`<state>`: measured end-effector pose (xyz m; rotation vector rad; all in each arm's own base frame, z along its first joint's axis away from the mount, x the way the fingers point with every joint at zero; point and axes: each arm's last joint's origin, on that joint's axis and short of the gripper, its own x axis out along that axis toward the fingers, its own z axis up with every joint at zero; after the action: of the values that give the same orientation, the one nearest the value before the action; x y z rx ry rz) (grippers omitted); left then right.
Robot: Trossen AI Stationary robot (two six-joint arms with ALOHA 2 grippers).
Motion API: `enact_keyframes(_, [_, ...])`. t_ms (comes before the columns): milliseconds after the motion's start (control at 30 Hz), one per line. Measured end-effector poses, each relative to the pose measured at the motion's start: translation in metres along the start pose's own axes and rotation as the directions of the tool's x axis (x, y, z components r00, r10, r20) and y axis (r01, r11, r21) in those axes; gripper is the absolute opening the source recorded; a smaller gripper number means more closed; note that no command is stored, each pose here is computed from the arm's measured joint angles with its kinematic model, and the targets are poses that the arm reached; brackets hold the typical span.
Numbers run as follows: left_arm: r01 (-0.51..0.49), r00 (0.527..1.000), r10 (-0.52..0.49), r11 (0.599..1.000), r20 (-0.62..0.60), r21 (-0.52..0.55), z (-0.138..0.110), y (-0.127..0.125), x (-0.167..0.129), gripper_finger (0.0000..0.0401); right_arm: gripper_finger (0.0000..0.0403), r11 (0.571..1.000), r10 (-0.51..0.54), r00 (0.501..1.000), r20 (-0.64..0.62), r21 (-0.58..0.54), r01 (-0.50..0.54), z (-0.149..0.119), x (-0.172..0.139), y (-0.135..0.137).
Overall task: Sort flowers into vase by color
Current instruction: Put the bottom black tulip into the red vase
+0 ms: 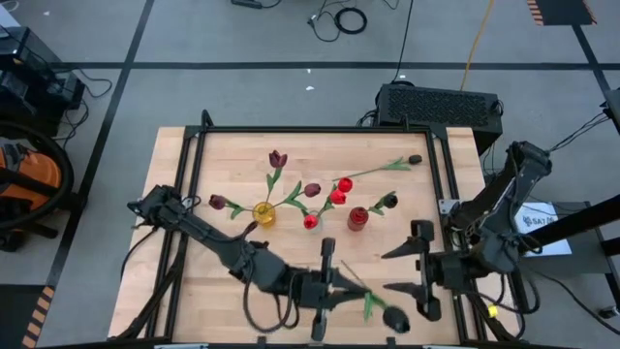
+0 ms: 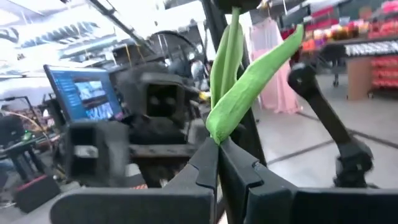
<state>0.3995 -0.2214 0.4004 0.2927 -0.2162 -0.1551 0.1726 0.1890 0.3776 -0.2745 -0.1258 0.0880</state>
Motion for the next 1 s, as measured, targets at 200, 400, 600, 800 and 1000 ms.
enact_keyframes(200, [0.004,0.997,-0.003,1.000,0.080,-0.014,0.001,0.018,0.005,0.0009,0.0258,0.999,0.036,0.999,-0.021,0.029,-0.036,0.003,0.015,0.000])
enact_keyframes(400, [0.028,0.996,-0.027,1.000,0.085,-0.006,-0.003,0.027,0.008,0.0009,0.0258,0.999,0.023,0.999,-0.035,0.033,-0.022,0.001,0.022,-0.001])
enact_keyframes(600, [0.024,0.997,-0.023,1.000,0.074,-0.002,-0.005,0.030,0.009,0.0009,0.0251,0.998,0.007,0.999,-0.040,0.067,-0.005,-0.001,0.026,-0.006])
enact_keyframes(800, [0.022,0.998,-0.022,1.000,0.064,0.008,-0.007,0.032,0.010,0.0009,0.0201,0.995,0.048,0.999,-0.021,0.094,-0.046,-0.002,0.030,-0.010])
enact_keyframes(1000, [0.025,0.998,-0.027,0.999,0.050,0.029,-0.009,0.032,0.010,0.0009,0.0115,0.995,0.039,0.999,-0.024,0.092,-0.037,-0.002,0.030,-0.010])
